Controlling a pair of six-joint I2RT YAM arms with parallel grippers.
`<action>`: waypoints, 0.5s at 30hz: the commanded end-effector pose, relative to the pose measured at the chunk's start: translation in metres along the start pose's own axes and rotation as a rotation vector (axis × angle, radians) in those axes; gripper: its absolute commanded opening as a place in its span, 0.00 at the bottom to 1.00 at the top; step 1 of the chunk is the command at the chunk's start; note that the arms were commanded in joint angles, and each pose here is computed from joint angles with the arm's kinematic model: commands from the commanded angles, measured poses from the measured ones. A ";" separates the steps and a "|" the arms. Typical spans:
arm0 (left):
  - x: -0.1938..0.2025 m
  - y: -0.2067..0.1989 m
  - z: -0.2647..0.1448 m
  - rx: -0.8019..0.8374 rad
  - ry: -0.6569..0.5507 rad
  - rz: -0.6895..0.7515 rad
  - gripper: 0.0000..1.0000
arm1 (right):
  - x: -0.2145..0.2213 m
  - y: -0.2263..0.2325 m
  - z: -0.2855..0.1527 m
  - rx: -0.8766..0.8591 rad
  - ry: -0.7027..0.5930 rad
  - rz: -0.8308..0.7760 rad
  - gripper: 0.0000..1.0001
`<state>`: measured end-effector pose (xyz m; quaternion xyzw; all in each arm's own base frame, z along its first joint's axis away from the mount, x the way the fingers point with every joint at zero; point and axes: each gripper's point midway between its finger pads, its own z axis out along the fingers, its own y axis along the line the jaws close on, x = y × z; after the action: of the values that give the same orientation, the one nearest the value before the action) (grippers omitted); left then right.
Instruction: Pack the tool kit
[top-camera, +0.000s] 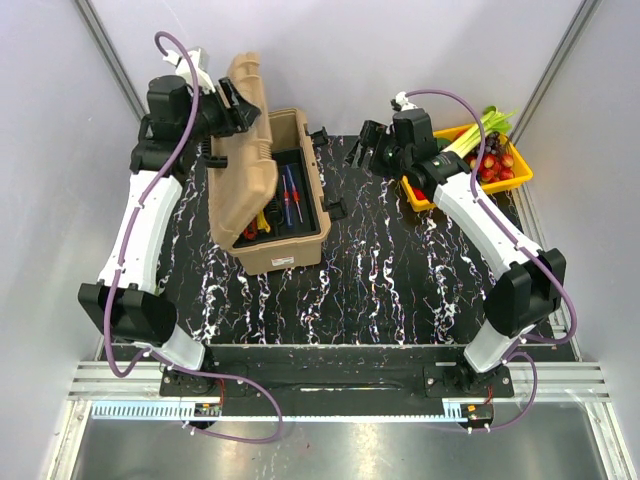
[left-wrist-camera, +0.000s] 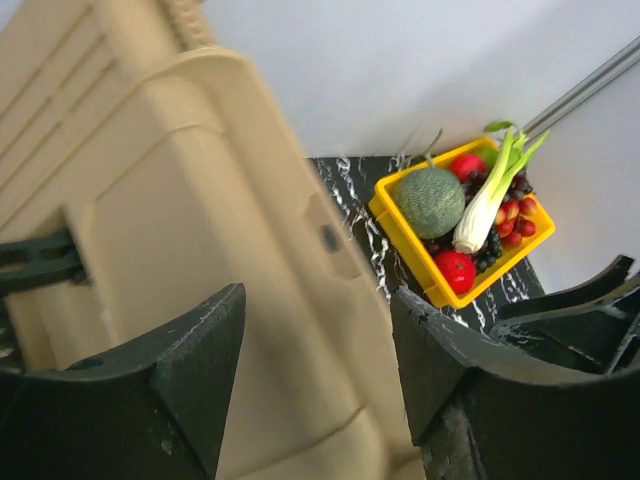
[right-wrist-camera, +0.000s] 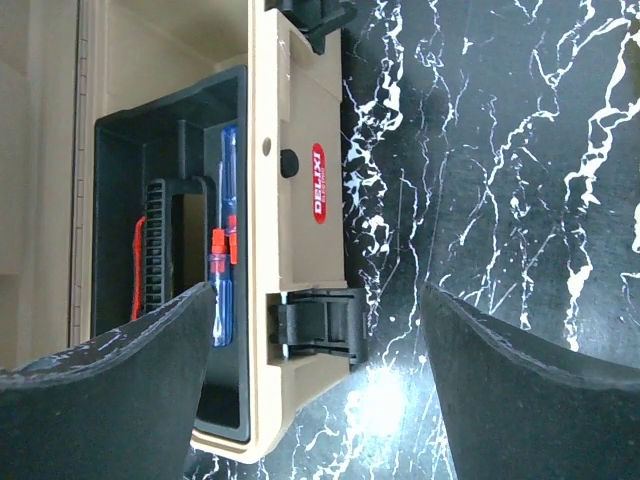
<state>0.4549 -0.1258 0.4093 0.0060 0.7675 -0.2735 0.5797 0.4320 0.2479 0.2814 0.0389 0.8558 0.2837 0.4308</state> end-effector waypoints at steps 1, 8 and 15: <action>0.040 0.025 0.011 -0.097 0.109 -0.036 0.63 | -0.022 0.002 -0.025 0.032 -0.083 -0.036 0.86; 0.038 -0.002 0.019 -0.014 0.097 -0.028 0.63 | -0.013 -0.018 -0.024 0.114 -0.088 -0.011 0.87; 0.034 -0.012 0.012 0.001 0.079 0.000 0.69 | 0.005 -0.027 -0.019 0.115 -0.038 -0.006 0.87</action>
<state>0.4567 -0.1539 0.3504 0.0081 0.8154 -0.2719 0.5110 0.4246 0.2203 0.2611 0.0689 0.8703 0.2229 0.4338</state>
